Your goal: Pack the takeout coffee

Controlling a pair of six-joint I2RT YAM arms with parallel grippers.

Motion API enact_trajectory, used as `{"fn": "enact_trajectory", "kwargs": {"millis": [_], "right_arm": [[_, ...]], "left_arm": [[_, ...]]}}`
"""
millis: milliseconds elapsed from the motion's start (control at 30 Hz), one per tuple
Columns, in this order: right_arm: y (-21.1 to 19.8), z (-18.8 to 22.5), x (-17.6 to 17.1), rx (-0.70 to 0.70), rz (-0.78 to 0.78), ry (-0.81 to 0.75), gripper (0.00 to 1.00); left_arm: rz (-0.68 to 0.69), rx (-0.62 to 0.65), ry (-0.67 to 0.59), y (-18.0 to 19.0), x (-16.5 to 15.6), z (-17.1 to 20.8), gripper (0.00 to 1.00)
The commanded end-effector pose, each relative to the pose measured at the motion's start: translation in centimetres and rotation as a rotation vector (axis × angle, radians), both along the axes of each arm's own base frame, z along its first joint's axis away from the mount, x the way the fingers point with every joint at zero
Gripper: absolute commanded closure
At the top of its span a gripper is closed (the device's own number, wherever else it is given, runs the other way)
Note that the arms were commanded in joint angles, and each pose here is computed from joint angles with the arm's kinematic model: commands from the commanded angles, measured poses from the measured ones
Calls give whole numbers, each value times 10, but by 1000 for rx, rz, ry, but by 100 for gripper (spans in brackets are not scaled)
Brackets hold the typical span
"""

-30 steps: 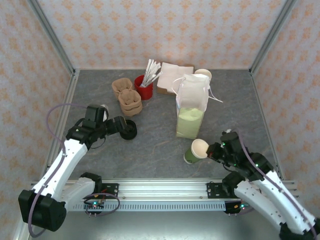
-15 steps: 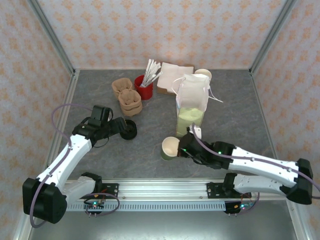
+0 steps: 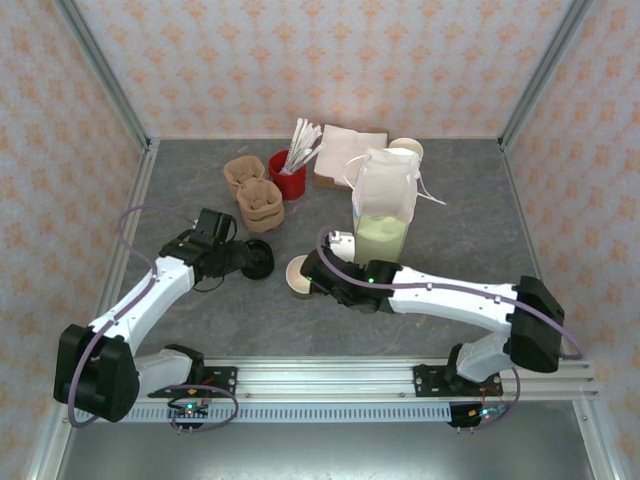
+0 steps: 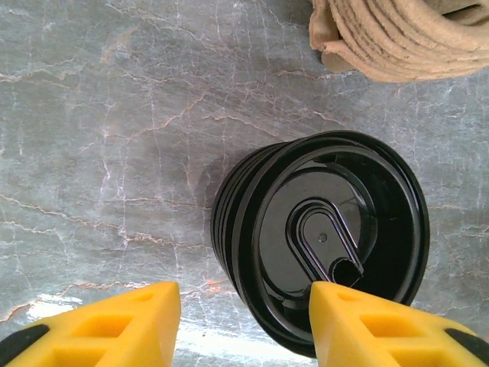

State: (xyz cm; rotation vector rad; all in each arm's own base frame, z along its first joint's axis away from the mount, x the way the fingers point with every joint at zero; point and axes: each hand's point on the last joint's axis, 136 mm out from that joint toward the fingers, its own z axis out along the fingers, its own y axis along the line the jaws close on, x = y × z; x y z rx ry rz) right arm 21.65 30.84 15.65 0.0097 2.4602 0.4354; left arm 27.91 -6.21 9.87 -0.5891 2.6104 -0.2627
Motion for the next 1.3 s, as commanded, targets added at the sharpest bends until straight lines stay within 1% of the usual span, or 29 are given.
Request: {"fn": "enact_trajectory", "kwargs": {"millis": [0, 100, 200, 400, 600, 700, 867, 1067, 1267], "right_arm": [[-4, 3, 12, -44, -27, -23, 100], [-4, -3, 15, -64, -30, -12, 100], [-6, -8, 17, -78, -33, -5, 100], [-9, -15, 23, -64, -46, 16, 100], [-6, -18, 26, -49, -46, 30, 100], [-4, -22, 26, -36, -46, 40, 97], [0, -28, 26, -31, -42, 54, 96], [2, -32, 26, -31, -41, 64, 88], [1, -23, 26, -21, -35, 50, 72]], "left_arm": [[-10, 13, -12, -1, 7, 1, 52], [-7, 17, -5, -1, 8, -3, 54], [-2, 13, 2, -2, 9, -7, 59], [0, 17, 21, -2, 11, -11, 66], [2, 10, 17, -4, 12, -12, 67], [2, 12, 15, -4, 13, -11, 68], [9, 3, 11, -6, 15, -12, 72], [13, 0, 12, -7, 17, -14, 78], [14, -7, -1, -7, 17, -8, 82]]}}
